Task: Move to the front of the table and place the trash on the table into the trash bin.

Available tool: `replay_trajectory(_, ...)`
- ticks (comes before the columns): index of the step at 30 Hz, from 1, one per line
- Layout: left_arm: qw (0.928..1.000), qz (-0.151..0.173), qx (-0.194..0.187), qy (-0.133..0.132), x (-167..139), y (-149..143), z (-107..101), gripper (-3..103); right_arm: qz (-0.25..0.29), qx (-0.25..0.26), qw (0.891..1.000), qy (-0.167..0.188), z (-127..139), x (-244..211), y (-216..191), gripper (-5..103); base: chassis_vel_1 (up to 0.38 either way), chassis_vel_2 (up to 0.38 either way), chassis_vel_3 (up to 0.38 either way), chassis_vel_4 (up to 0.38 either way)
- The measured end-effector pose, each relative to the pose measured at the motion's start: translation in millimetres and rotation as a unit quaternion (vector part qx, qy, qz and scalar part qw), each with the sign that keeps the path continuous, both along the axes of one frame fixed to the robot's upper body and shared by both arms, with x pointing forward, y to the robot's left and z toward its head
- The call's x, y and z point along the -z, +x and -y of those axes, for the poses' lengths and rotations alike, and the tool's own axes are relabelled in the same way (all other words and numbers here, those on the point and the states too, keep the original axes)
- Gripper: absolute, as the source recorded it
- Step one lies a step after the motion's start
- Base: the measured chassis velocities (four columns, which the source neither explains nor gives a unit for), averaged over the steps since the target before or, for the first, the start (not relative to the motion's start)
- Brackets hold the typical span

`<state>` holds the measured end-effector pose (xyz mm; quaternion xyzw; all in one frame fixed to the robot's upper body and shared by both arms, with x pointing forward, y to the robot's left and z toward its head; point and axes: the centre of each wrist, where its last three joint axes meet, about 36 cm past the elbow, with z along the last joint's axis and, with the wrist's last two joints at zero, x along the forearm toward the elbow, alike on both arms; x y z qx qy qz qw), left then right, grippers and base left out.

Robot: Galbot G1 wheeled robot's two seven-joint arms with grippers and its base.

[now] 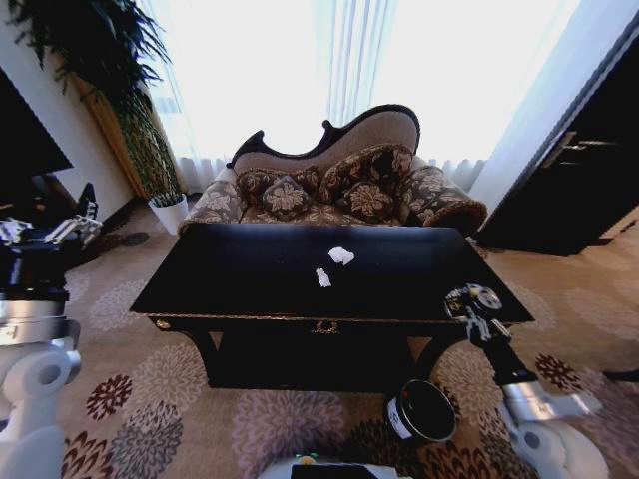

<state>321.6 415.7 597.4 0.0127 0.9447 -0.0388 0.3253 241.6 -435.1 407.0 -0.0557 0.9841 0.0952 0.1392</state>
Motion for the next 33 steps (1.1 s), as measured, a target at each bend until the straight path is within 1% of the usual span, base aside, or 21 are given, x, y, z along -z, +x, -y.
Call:
replay_trajectory(1,1.0000,0.000,0.000,0.000,0,0,0,100,0.000,0.000,1.000,0.000,0,0,0,0,0.000,0.000,0.000,0.000)
replay_trajectory(4,1.0000,0.001,-0.001,-0.003,1,5,-3,100,0.000,0.007,1.000,-0.005,25,13,-20,0,0.000,0.000,0.000,0.000)
replay_trajectory(5,1.0000,0.001,-0.001,-0.003,1,5,-3,100,0.000,0.007,1.000,-0.005,25,13,-20,0,0.000,0.000,0.000,0.000)
replay_trajectory(9,1.0000,0.004,-0.002,0.000,-2,8,-6,100,0.007,-0.014,0.999,-0.032,47,28,-37,0,0.000,0.000,0.000,0.000)
replay_trajectory(13,1.0000,0.007,-0.003,0.000,-5,6,-8,100,0.001,-0.033,0.998,-0.045,47,44,-41,0,0.000,0.000,0.000,0.000)
replay_trajectory(16,1.0000,0.009,-0.004,0.002,-8,3,-9,100,-0.031,-0.048,0.997,-0.059,41,75,-42,0,0.000,0.000,0.000,0.000)
replay_trajectory(17,1.0000,0.009,-0.004,0.002,-8,3,-9,100,-0.031,-0.048,0.997,-0.059,41,75,-42,0,0.000,0.000,0.000,0.000)
replay_trajectory(21,0.9999,0.010,-0.008,0.004,-11,-2,-12,100,-0.087,-0.057,0.992,-0.077,37,126,-50,0,0.000,0.000,0.000,0.000)
replay_trajectory(22,0.9999,0.010,-0.008,0.004,-11,-2,-12,100,-0.087,-0.057,0.992,-0.077,37,126,-50,0,0.000,0.000,0.000,0.000)
replay_trajectory(24,0.9999,0.010,-0.011,0.005,-12,-4,-13,100,-0.114,-0.056,0.989,-0.082,38,148,-54,0,0.000,0.000,0.000,0.000)
replay_trajectory(26,0.9999,0.010,-0.010,0.006,-12,-5,-13,100,-0.142,-0.050,0.985,-0.082,37,164,-55,0,0.000,0.000,0.000,0.000)
replay_trajectory(27,0.9999,0.010,-0.010,0.006,-12,-5,-13,100,-0.142,-0.050,0.985,-0.082,37,164,-55,0,0.000,0.000,0.000,0.000)
replay_trajectory(28,0.9999,0.010,-0.010,0.007,-12,-6,-12,100,-0.158,-0.043,0.983,-0.084,36,172,-52,0,0.000,0.000,0.000,0.000)
replay_trajectory(30,0.9999,0.010,-0.008,0.008,-12,-7,-10,100,-0.187,-0.030,0.977,-0.096,33,185,-45,0,0.000,0.000,0.000,0.000)
replay_trajectory(31,0.9999,0.010,-0.008,0.008,-12,-7,-10,100,-0.187,-0.030,0.977,-0.096,33,185,-45,0,0.000,0.000,0.000,0.000)
replay_trajectory(32,0.9999,0.010,-0.008,0.009,-12,-7,-9,100,-0.197,-0.025,0.975,-0.100,32,191,-42,0,0.000,0.000,0.000,0.000)
replay_trajectory(33,0.9999,0.010,-0.008,0.009,-12,-8,-9,100,-0.214,-0.016,0.971,-0.108,30,200,-40,0,0.000,0.000,0.000,0.000)
